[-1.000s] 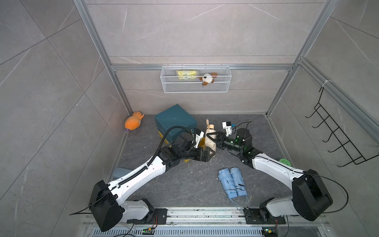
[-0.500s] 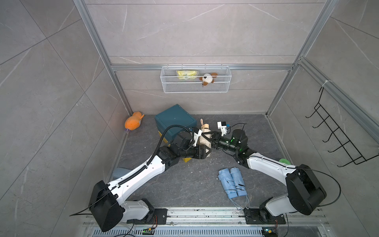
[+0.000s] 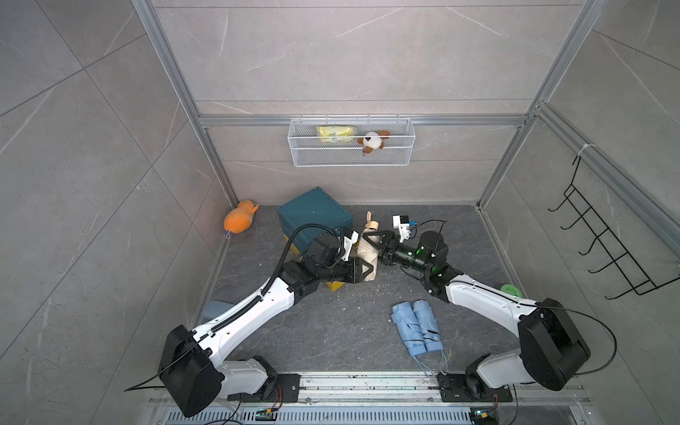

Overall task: Place the umbrella in the drawer by color
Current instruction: Place the umbrella in the drawer.

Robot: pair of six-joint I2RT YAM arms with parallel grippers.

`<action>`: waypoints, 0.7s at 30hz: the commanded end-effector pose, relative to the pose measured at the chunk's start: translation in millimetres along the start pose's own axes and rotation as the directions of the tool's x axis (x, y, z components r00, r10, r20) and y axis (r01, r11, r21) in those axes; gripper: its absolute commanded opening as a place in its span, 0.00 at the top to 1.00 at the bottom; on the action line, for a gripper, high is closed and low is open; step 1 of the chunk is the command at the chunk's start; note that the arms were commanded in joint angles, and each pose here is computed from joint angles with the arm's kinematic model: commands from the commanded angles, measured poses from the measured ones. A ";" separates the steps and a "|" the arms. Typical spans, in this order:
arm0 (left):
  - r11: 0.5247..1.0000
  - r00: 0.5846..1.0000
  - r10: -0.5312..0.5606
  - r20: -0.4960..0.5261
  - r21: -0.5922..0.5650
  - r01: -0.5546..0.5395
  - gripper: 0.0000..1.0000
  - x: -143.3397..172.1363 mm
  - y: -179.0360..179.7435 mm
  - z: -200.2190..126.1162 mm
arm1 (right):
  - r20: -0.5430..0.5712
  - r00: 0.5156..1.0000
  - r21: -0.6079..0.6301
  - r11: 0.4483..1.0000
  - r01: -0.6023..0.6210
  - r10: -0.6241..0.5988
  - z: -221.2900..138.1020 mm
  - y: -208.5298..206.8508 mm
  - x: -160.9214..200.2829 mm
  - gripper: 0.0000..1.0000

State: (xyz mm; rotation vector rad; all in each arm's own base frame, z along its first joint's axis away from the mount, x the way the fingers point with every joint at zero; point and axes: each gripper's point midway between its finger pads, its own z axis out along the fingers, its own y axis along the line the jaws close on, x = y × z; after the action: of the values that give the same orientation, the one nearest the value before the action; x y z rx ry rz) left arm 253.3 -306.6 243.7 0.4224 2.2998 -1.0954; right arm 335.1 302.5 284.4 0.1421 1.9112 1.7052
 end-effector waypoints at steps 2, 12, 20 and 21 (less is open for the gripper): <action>0.992 0.995 0.091 0.028 0.090 -0.093 0.76 -14.2 -26.7 -19.5 | -0.010 0.993 0.016 0.992 0.122 -0.122 -21.0 26.8 -8.3 0.13; 0.980 0.990 0.114 -0.083 0.170 -0.098 0.72 -2.0 -38.0 -9.3 | -0.196 0.945 0.230 0.925 0.302 -0.261 -53.7 14.7 -0.9 0.10; 0.972 0.977 0.164 -0.137 0.188 -0.137 0.71 6.4 -43.4 -7.9 | -0.245 0.941 0.287 0.910 0.301 -0.234 -60.9 -8.1 9.7 0.10; 0.971 0.975 0.170 -0.141 0.190 -0.142 0.71 7.6 -43.7 -8.2 | -0.243 0.942 0.283 0.912 0.296 -0.230 -60.1 -9.2 10.0 0.10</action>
State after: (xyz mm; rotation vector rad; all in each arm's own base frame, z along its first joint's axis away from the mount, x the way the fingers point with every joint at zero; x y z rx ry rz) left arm 227.8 -317.6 235.9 0.6499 2.4007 -1.1749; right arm 307.4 255.6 286.4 -0.1474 2.1913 1.2913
